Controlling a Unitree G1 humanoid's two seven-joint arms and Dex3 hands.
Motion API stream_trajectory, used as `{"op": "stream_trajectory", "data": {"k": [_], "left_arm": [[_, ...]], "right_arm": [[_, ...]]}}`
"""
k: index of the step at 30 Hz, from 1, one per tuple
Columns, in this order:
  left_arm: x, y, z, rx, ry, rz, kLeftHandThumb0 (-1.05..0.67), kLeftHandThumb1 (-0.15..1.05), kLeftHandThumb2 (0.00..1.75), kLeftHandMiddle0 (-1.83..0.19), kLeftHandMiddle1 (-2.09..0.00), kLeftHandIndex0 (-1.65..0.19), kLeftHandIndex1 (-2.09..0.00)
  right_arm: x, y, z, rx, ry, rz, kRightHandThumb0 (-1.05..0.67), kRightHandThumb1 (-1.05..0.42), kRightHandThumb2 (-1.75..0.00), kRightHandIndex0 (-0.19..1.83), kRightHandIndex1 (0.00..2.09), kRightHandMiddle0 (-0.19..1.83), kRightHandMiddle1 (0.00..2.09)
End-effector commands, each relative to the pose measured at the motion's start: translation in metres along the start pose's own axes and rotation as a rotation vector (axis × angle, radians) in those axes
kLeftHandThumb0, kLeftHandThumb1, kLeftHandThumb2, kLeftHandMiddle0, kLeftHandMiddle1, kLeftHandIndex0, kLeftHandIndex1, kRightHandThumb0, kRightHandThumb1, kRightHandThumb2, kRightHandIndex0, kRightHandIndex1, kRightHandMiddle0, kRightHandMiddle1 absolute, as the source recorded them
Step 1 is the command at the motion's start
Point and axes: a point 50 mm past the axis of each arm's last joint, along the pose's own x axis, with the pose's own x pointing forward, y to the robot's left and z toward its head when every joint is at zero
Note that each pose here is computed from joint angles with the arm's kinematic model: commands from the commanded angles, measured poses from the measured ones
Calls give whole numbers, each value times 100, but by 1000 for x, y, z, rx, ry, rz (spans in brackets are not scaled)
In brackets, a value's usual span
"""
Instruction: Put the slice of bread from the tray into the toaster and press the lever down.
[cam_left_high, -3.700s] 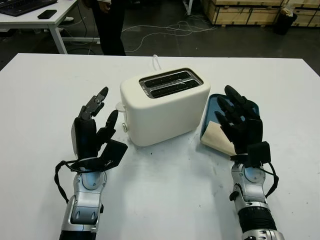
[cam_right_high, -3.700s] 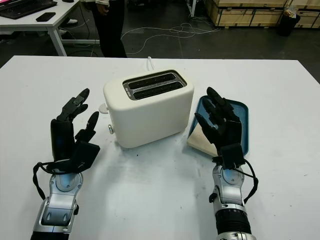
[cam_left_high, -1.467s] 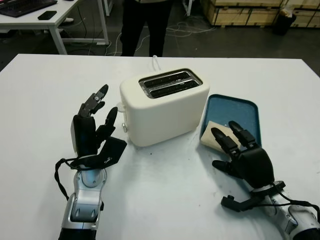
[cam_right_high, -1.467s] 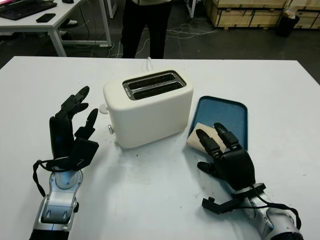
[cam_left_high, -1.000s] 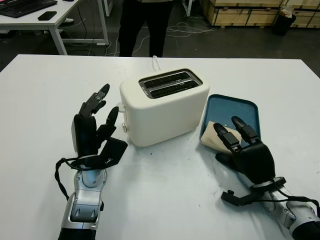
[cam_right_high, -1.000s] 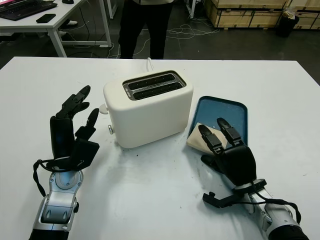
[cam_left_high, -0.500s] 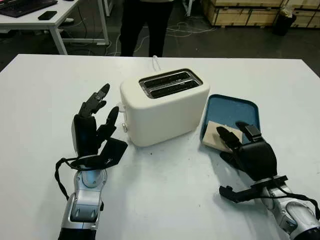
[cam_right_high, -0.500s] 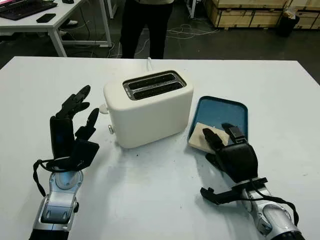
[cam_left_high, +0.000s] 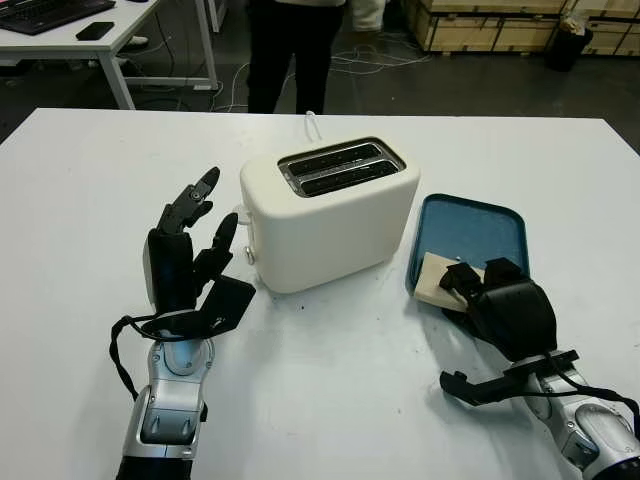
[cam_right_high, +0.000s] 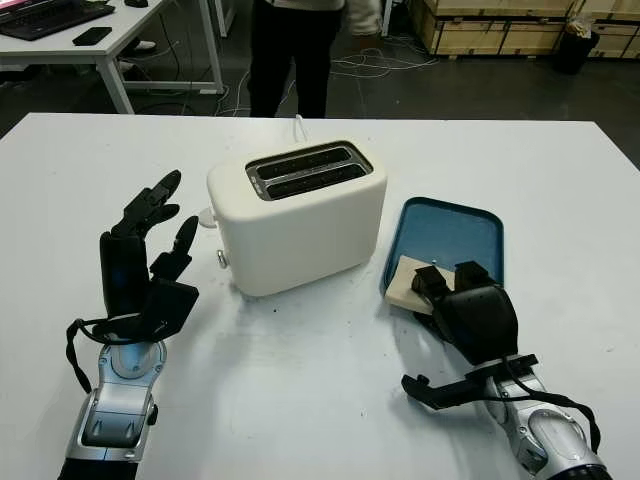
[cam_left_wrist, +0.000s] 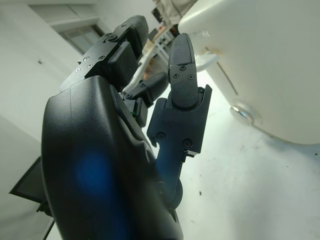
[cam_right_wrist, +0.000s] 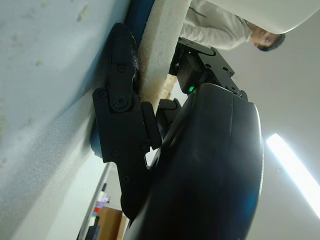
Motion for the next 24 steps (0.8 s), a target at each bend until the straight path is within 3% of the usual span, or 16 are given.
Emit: {"op": "stream_trajectory", "data": {"k": [1, 4, 9, 10, 13, 16, 20, 24], "left_arm": [[1, 0, 2, 12, -21, 2, -37, 92, 36, -33, -94, -63, -2], [1, 0, 3, 25, -16, 1, -37, 92, 36, -33, -94, -63, -2], [1, -1, 2, 24, -22, 2, -37, 92, 36, -34, -93, -64, -2], [1, -1, 2, 19, -20, 0, -36, 92, 36, -34, -93, -64, -2], [0, -1, 2, 3, -3, -3, -37, 92, 37, -32, -92, -63, -2], [0, -1, 2, 8, -7, 3, -36, 92, 37, -32, -92, -63, -2], [0, -1, 1, 10, -8, 6, -36, 92, 36, -33, -92, -63, -2], [0, 0, 0, 21, -9, 9, -37, 92, 36, -33, -92, -63, -2]], "right_arm": [[-2, 3, -2, 10, 3, 14, -52, -92, -28, 70, 175, 41, 133], [0, 1, -3, 12, -1, 4, -51, -92, -27, 70, 175, 43, 131], [11, -9, -10, 125, -9, 14, -54, -92, -41, 48, 175, 39, 143], [14, -12, -13, 157, -19, 14, -55, -92, -41, 46, 175, 41, 139], [25, -23, -20, 288, -46, -1, -56, -92, -39, 33, 175, 52, 101], [34, -34, -27, 400, -68, -21, -54, -92, -30, 36, 175, 66, 66], [45, -47, -34, 432, -93, -44, -56, -92, -26, 47, 175, 73, 52], [52, -57, -38, 415, -117, -41, -56, -92, -33, 57, 175, 75, 49]]}}
